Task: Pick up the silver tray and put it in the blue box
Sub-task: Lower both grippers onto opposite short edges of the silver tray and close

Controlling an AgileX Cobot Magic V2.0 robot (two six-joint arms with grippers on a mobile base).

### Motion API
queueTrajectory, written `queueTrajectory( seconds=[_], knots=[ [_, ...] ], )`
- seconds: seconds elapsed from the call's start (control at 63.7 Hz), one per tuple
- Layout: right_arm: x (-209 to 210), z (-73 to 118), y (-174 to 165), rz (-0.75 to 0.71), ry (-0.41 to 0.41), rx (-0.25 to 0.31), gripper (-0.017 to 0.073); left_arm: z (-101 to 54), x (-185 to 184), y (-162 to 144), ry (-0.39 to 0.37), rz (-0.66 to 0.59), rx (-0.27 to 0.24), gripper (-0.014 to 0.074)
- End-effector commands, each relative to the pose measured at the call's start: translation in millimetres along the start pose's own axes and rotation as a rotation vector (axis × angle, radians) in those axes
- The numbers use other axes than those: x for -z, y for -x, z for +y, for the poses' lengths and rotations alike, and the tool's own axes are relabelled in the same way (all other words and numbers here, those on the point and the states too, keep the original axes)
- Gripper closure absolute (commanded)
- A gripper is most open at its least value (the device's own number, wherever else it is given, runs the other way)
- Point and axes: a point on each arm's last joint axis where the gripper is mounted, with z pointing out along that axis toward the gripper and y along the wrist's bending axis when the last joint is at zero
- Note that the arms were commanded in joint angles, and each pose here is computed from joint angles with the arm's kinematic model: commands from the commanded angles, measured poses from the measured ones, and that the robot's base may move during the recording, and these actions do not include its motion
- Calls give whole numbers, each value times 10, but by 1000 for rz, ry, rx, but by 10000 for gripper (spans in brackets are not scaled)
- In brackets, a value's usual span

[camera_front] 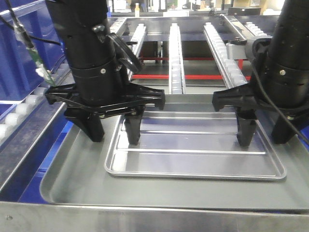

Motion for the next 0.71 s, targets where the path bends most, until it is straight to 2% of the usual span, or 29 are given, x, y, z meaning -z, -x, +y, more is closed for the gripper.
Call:
queueTrajectory(
  seconds=[0.0, 0.094, 0.173, 0.267, 0.424, 0.534, 0.691],
  knots=[
    [82, 7, 112, -69, 22, 6, 93, -29, 199, 120, -38, -85, 10, 278],
    [78, 8, 111, -68, 22, 6, 99, -29, 199, 120, -38, -85, 10, 280],
    [78, 7, 110, -67, 21, 8, 151, -26, 198, 116, -34, -79, 10, 302],
    [78, 7, 110, -67, 21, 8, 294, -22, 198, 110, -30, -74, 11, 374],
    [78, 5, 108, -65, 19, 8, 520, -13, 197, 99, -20, -61, 9, 572],
    [78, 2, 111, -67, 16, 16, 503, -11, 196, 95, -18, -56, 10, 710],
    [106, -10, 110, -68, 8, 22, 503, 3, 204, 75, -4, -36, 31, 691]
  ],
)
